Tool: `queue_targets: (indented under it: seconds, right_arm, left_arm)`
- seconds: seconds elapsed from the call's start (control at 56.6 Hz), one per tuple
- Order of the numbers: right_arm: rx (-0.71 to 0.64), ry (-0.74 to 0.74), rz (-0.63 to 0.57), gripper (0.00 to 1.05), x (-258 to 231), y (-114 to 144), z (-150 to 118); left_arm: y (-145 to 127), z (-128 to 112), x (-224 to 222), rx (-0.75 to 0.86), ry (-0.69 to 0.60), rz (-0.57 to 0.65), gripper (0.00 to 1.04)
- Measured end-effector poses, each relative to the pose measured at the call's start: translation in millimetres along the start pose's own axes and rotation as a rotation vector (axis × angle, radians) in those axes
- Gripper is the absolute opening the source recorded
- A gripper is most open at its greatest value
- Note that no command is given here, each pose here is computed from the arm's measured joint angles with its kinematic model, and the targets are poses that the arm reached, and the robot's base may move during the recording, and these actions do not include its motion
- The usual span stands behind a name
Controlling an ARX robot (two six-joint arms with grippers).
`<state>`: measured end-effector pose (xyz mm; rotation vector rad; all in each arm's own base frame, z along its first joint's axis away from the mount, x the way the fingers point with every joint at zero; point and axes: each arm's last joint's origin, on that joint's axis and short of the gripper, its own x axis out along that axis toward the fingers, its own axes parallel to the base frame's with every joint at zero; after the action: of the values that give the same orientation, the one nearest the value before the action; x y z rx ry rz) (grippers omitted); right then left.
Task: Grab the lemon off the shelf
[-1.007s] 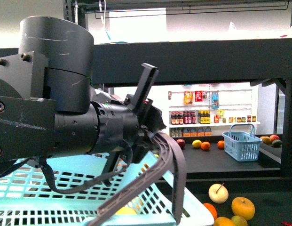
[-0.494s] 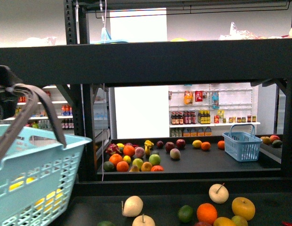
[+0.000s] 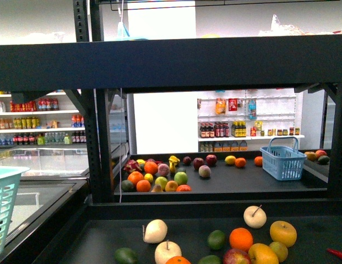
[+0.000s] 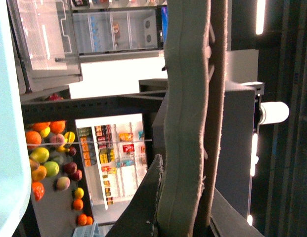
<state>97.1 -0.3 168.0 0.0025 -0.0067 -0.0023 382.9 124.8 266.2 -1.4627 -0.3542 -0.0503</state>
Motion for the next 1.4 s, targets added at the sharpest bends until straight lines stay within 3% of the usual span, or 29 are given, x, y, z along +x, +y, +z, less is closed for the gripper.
queue_targets:
  seconds: [0.318, 0.547, 0.742, 1.254, 1.395]
  right_arm:
    - [0.0, 0.0, 0.0, 0.97, 0.0, 0.0, 0.0]
    - [0.0, 0.0, 0.0, 0.97, 0.0, 0.0, 0.0]
    - [0.0, 0.0, 0.0, 0.97, 0.0, 0.0, 0.0]
    - [0.0, 0.0, 0.002, 0.97, 0.0, 0.0, 0.0]
    - [0.0, 0.0, 0.001, 0.97, 0.0, 0.0, 0.0]
  left_arm:
    - [29.9, 41.6, 7.3, 0.013, -0.015, -0.057, 0.1]
    - [61.0, 47.7, -3.3, 0.001, 0.005, -0.081, 0.1]
    - [71.5, 46.2, -21.8, -0.002, 0.004, -0.09, 0.1]
    - [81.7, 50.6, -33.5, -0.005, -0.002, -0.043, 0.97]
    - [85.2, 57.4, -46.0, 0.007, 0.01, -0.01, 0.97]
